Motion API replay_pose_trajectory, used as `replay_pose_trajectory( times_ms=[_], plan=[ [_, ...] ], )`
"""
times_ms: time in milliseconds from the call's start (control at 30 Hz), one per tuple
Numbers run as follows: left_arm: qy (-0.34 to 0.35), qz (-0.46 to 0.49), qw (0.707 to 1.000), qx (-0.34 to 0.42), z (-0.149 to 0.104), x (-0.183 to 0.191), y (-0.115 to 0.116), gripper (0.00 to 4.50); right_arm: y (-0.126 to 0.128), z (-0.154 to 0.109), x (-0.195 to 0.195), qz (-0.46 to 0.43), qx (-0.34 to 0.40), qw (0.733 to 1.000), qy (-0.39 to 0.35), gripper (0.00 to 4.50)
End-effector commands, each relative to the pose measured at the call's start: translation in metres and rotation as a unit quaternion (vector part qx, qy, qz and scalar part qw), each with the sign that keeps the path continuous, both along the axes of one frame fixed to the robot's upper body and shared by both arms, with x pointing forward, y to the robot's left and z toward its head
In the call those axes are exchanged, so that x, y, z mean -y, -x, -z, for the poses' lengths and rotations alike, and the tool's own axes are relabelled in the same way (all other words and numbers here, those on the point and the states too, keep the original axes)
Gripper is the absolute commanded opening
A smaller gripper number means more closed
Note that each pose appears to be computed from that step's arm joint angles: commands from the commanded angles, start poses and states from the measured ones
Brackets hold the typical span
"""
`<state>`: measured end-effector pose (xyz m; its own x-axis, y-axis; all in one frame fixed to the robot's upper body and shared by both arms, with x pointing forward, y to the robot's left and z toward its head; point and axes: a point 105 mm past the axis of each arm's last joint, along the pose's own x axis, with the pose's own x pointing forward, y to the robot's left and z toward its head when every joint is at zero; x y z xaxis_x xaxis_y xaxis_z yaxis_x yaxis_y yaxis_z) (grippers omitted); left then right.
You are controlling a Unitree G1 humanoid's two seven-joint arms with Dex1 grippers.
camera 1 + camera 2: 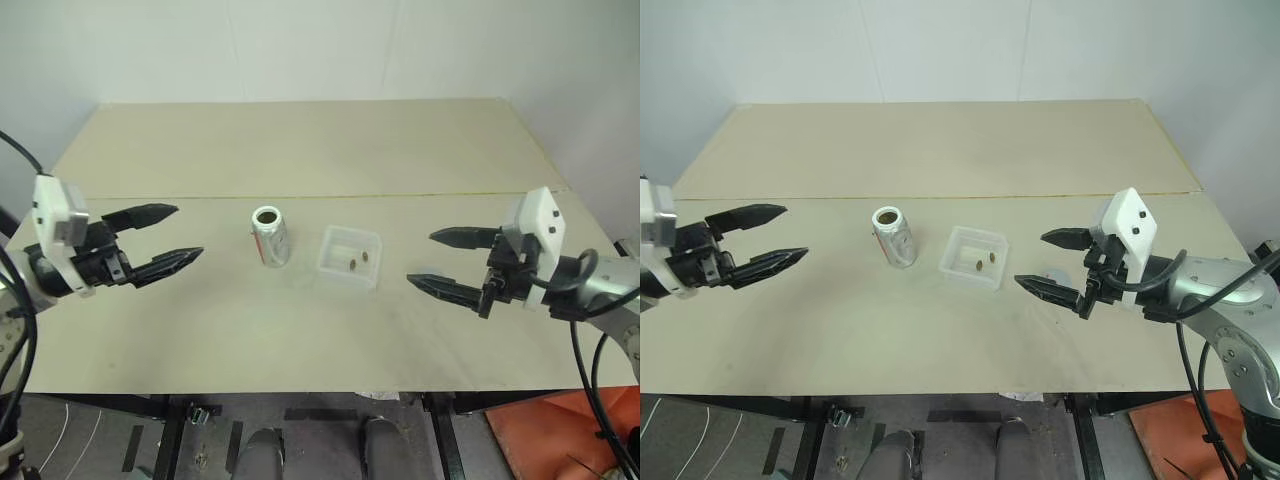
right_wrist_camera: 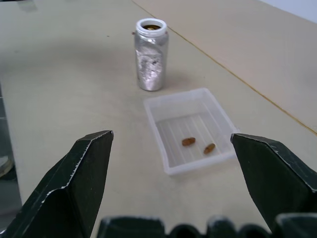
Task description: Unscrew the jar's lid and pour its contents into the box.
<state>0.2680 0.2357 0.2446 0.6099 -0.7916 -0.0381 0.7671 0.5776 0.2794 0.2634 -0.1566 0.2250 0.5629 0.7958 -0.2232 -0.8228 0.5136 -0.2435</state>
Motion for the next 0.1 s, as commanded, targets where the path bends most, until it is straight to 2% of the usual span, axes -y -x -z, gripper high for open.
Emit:
replay_pose_trajectory(
  times_ms=[33,100],
  plan=[
    [-0.01,-0.013,1.0,0.017,-0.009,-0.0012,0.0076,4.15,-0.0018,-0.0119,0.0037,0.013,0.027,1.0,-0.002,4.5],
    [-0.011,-0.016,1.0,0.017,-0.0084,0.0001,0.0092,4.15,-0.0037,-0.0113,0.005,0.02,0.023,1.0,-0.003,4.5]
  ],
)
